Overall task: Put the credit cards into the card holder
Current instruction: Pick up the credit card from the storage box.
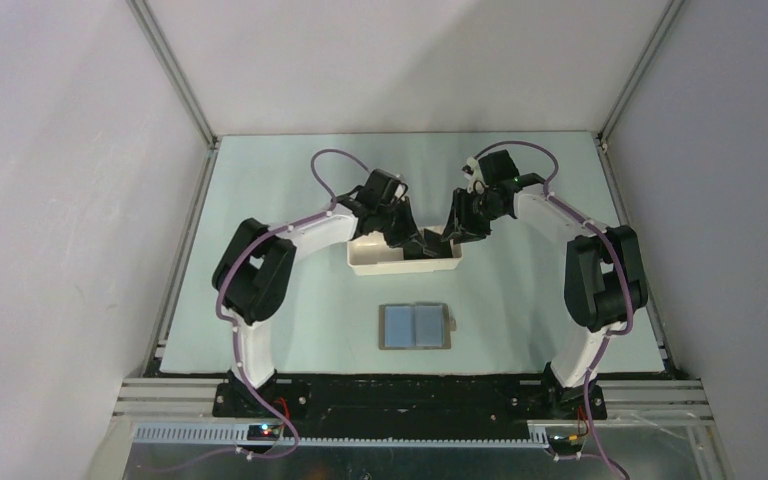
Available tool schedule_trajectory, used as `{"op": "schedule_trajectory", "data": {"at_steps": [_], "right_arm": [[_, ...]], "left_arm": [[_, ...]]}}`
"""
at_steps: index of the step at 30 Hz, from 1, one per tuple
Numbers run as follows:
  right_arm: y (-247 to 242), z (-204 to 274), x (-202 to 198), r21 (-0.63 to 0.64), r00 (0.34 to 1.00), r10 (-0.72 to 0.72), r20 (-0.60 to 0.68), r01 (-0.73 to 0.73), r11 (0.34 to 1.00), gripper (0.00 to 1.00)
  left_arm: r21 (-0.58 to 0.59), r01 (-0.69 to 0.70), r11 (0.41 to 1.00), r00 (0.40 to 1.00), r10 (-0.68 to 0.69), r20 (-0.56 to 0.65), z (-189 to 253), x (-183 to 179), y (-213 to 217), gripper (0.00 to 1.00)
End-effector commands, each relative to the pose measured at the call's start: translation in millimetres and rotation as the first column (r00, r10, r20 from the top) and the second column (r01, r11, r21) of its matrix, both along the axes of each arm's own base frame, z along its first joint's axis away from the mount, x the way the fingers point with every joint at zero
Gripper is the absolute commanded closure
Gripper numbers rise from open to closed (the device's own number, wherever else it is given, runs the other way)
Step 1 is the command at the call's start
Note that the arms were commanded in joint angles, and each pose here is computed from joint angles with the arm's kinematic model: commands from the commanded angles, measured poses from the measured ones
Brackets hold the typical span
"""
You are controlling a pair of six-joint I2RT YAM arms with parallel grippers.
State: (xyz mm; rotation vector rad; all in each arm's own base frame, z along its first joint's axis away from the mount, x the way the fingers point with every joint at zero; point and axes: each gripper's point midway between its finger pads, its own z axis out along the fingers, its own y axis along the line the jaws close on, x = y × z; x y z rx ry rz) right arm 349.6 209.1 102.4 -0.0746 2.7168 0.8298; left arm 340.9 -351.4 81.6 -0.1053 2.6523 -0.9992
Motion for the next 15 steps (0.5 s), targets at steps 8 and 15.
{"op": "schedule_trajectory", "data": {"at_steps": [8,15], "right_arm": [[4,15,8,0.044,1.0,0.004,0.025,-0.005,0.999,0.53],[7,13,10,0.047,1.0,0.005,0.024,-0.006,0.999,0.51]], "left_arm": [[-0.059,0.077,0.995,0.996,-0.073,0.059,37,-1,-15,0.74],[-0.023,0.03,0.999,0.996,-0.027,0.09,38,4,0,0.59]]}}
